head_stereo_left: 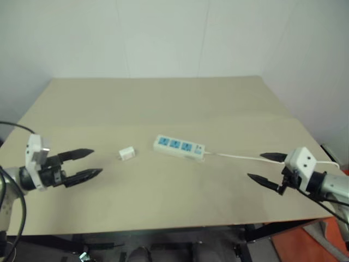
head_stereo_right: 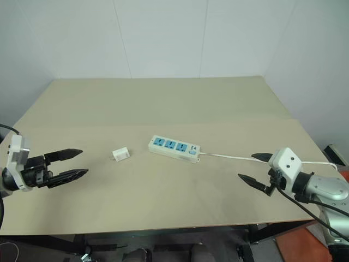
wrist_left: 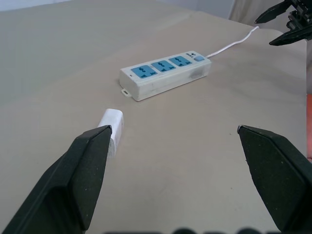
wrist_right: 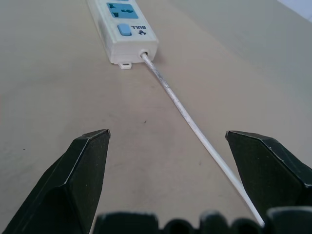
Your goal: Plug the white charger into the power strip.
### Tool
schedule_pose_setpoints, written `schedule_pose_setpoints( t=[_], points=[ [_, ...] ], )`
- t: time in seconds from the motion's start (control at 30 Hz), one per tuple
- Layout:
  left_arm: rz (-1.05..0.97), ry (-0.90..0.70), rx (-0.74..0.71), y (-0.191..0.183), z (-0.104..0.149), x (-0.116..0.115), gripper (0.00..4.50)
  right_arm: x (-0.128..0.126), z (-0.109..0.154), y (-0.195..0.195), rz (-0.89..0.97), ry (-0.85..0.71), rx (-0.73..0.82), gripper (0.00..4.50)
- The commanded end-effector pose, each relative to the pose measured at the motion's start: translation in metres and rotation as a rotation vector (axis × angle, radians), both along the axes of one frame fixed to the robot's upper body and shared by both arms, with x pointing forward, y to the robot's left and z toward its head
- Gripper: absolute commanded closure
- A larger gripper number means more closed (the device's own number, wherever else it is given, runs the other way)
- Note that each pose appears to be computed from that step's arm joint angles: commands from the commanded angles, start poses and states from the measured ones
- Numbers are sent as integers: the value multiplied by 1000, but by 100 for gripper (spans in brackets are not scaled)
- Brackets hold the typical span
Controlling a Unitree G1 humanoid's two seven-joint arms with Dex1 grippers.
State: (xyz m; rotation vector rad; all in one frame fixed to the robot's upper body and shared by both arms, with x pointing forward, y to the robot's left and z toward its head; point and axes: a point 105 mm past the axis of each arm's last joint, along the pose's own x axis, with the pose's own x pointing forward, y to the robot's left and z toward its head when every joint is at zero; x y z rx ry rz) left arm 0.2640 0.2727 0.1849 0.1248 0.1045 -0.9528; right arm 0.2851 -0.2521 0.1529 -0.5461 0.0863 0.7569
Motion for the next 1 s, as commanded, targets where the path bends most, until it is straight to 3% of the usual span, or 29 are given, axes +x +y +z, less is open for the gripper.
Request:
schedule_pose_setpoints(
  t=[0.03,0.43,0.57,0.83,0.93,1.0],
  points=[
    [-6,-47,32,2,11,0,0,-1,11,-2,-1,-52,-14,4],
    [-24,-54,16,-5,10,-1,0,4,10,0,10,-44,-4,4],
    [-67,-61,56,-13,11,0,0,22,3,8,40,-19,17,4],
    [-150,-37,251,-25,6,0,0,90,-16,42,64,3,78,4],
    [-151,-43,270,-25,6,0,0,101,-26,54,90,62,90,4],
    [-157,-44,267,-26,5,-1,0,104,-32,59,112,100,89,41]
  ],
)
